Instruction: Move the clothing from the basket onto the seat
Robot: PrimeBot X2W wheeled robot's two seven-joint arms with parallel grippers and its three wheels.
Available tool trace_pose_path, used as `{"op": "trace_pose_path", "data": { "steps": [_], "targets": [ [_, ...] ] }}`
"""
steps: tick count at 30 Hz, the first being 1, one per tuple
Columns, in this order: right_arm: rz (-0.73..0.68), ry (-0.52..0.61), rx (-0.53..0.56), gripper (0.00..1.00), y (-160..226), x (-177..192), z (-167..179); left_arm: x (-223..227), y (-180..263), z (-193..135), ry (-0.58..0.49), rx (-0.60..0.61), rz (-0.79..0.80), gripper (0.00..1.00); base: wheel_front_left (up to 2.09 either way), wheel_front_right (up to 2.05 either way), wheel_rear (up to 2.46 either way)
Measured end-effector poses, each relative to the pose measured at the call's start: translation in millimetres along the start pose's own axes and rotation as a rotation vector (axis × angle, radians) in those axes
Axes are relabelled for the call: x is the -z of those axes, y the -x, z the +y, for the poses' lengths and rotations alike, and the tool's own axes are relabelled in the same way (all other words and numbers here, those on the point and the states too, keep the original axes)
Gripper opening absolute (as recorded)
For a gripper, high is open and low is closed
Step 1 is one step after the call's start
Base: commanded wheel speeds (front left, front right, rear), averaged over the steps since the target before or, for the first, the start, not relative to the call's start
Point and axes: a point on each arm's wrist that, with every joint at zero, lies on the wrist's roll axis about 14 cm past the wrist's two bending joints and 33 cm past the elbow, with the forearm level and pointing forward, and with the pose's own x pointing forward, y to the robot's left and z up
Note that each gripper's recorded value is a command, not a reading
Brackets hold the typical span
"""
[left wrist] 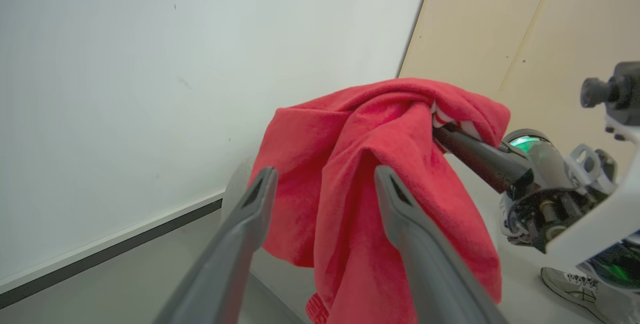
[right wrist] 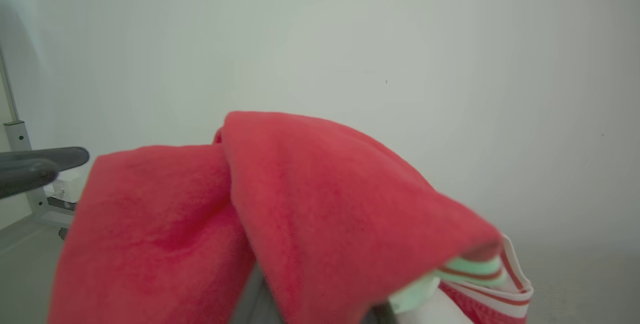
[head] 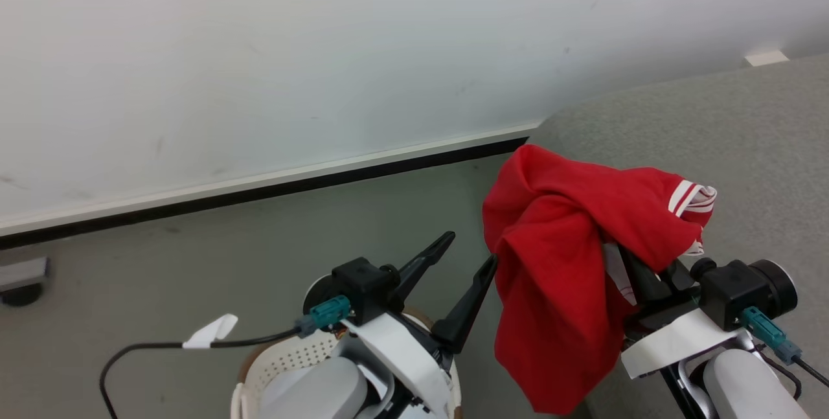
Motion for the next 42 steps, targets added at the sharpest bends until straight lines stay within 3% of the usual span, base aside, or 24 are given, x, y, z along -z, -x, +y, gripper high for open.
{"op": "trace_pose_path", "data": {
  "steps": [12, 25, 34, 42],
  "targets": [
    [0.014, 0.024, 0.18, 0.0, 47.2, -2.1, -50.9, 21.5, -28.3, -39.0, -0.025, 0.163, 0.036, 1.0, 0.0, 0.0, 0.0],
    [0.014, 0.037, 0.227, 0.0, 57.4, -4.6, -63.3, 30.0, -36.0, -47.7, -0.023, 0.205, 0.045, 1.0, 0.0, 0.0, 0.0],
    [0.035, 0.067, 0.22, 0.0, 31.2, -1.9, -82.3, 38.4, -37.2, -28.8, -0.016, 0.192, 0.051, 1.0, 0.0, 0.0, 0.0],
    [0.082, 0.13, 0.221, 0.0, -23.7, 0.7, -126.0, 53.7, -40.2, 11.9, -0.009, 0.158, 0.073, 1.0, 0.0, 0.0, 0.0]
  ]
}}
